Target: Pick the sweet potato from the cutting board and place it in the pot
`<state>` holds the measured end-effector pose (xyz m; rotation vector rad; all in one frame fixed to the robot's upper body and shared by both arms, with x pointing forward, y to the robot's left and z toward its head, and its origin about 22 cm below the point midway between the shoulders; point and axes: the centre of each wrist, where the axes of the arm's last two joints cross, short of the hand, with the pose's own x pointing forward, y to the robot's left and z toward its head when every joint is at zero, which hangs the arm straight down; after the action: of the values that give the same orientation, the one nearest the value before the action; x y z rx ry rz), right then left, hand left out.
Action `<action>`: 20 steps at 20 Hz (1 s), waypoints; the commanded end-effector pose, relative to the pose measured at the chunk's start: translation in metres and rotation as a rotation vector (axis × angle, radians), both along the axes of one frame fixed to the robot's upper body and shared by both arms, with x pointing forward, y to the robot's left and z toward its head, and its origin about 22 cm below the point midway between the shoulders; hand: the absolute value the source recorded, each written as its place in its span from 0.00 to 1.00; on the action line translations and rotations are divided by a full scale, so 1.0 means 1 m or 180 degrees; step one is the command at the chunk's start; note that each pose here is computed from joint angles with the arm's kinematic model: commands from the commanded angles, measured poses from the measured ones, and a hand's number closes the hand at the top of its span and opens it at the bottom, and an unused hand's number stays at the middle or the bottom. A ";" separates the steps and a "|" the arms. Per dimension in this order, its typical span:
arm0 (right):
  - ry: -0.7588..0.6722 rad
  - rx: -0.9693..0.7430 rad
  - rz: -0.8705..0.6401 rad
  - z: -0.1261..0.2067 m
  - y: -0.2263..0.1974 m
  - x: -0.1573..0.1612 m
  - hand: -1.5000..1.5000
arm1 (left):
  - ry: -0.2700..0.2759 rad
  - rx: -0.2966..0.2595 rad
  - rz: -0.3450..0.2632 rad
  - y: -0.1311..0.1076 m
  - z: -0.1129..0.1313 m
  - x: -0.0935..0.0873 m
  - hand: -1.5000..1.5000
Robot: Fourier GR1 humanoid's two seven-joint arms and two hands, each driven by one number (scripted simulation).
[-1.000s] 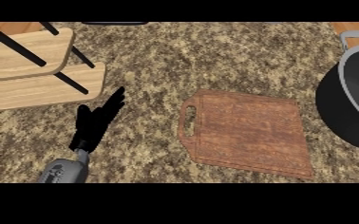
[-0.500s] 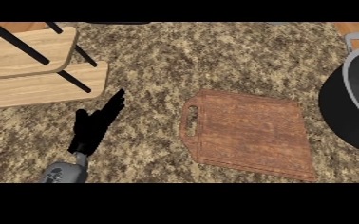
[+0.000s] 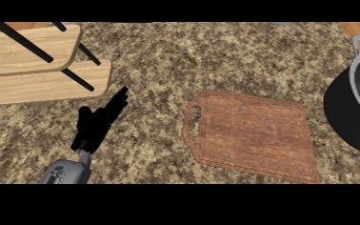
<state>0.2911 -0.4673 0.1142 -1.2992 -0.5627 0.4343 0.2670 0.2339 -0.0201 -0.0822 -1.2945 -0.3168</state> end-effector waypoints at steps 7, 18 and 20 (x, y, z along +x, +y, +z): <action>0.0649 0.0746 -0.0259 -0.029 0.012 0.059 0.00 | 0.0015 -0.0016 0.0122 0.001 0.006 -0.003 0.50; -0.2507 0.0906 -0.0370 0.012 0.016 0.061 0.00 | 0.0034 0.0023 0.0201 0.006 -0.007 -0.004 0.50; -0.2782 0.0847 -0.0692 0.001 0.007 0.054 0.00 | 0.0014 0.0000 0.0105 0.008 -0.007 -0.005 0.50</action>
<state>0.3512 -0.4514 0.1142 -1.1739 -1.0620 -0.1905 0.2613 0.2428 -0.0265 -0.0620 -1.2828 -0.2885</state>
